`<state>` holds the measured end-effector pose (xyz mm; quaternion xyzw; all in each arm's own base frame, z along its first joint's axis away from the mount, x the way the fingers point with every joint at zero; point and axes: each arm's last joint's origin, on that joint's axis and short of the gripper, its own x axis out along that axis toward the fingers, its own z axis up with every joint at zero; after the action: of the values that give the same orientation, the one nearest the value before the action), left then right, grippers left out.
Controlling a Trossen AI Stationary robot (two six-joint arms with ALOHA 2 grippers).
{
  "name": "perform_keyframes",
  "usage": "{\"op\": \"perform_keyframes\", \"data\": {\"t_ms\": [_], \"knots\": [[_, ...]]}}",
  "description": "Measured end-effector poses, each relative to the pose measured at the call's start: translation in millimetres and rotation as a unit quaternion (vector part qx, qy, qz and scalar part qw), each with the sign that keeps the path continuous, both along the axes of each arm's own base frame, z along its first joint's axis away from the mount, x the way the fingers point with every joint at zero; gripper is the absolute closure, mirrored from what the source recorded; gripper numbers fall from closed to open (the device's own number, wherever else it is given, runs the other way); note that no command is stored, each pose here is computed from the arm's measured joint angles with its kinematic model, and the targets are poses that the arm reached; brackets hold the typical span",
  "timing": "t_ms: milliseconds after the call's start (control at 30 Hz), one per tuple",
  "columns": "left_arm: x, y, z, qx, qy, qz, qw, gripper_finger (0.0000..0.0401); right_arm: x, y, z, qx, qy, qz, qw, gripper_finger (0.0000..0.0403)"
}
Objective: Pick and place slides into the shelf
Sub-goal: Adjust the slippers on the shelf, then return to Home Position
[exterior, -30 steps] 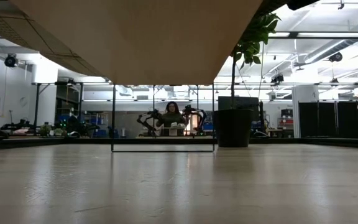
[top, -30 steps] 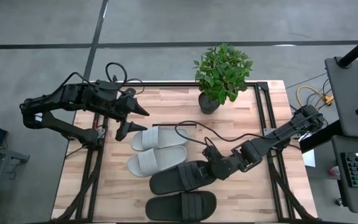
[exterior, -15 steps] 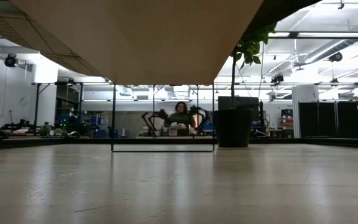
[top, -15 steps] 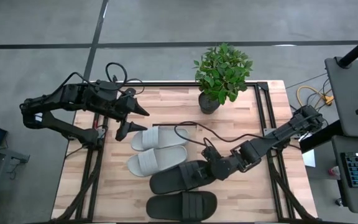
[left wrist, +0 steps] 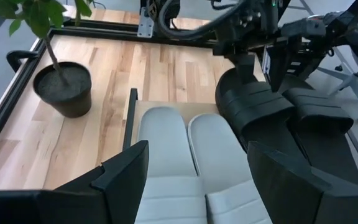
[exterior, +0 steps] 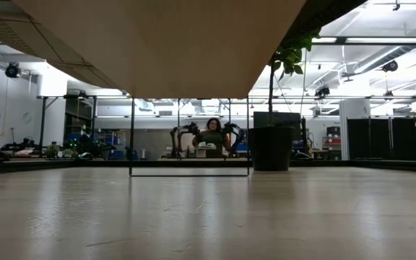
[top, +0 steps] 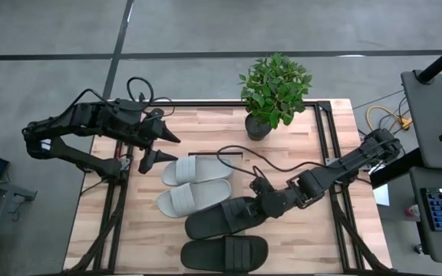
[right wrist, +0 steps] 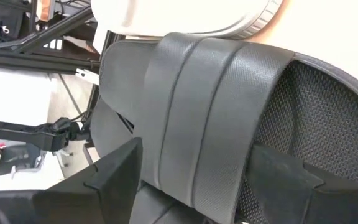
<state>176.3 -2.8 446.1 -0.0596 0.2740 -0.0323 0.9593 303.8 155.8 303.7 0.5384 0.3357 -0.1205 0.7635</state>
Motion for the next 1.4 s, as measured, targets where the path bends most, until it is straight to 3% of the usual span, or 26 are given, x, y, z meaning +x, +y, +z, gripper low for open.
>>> {"op": "perform_keyframes", "data": {"t_ms": [400,567,867,1067,1400], "knots": [[-28,2,9,0.017,-0.029,0.029,0.999,0.0143,-32,-20,28,-0.016,0.004,-0.014,1.000,0.0141],[-39,3,14,0.024,-0.047,0.046,0.998,0.0143,-49,-35,53,-0.076,-0.061,-0.058,0.994,0.0139],[-48,4,24,0.016,-0.098,0.066,0.993,0.0143,-81,-61,93,-0.209,-0.165,-0.142,0.953,0.0154],[-55,5,36,0.020,-0.164,0.086,0.982,0.0143,-98,-72,111,-0.263,-0.198,-0.159,0.931,0.0161],[-62,7,44,0.026,-0.202,0.114,0.972,0.0143,-116,-84,131,-0.339,-0.227,-0.197,0.892,0.0165]]}}
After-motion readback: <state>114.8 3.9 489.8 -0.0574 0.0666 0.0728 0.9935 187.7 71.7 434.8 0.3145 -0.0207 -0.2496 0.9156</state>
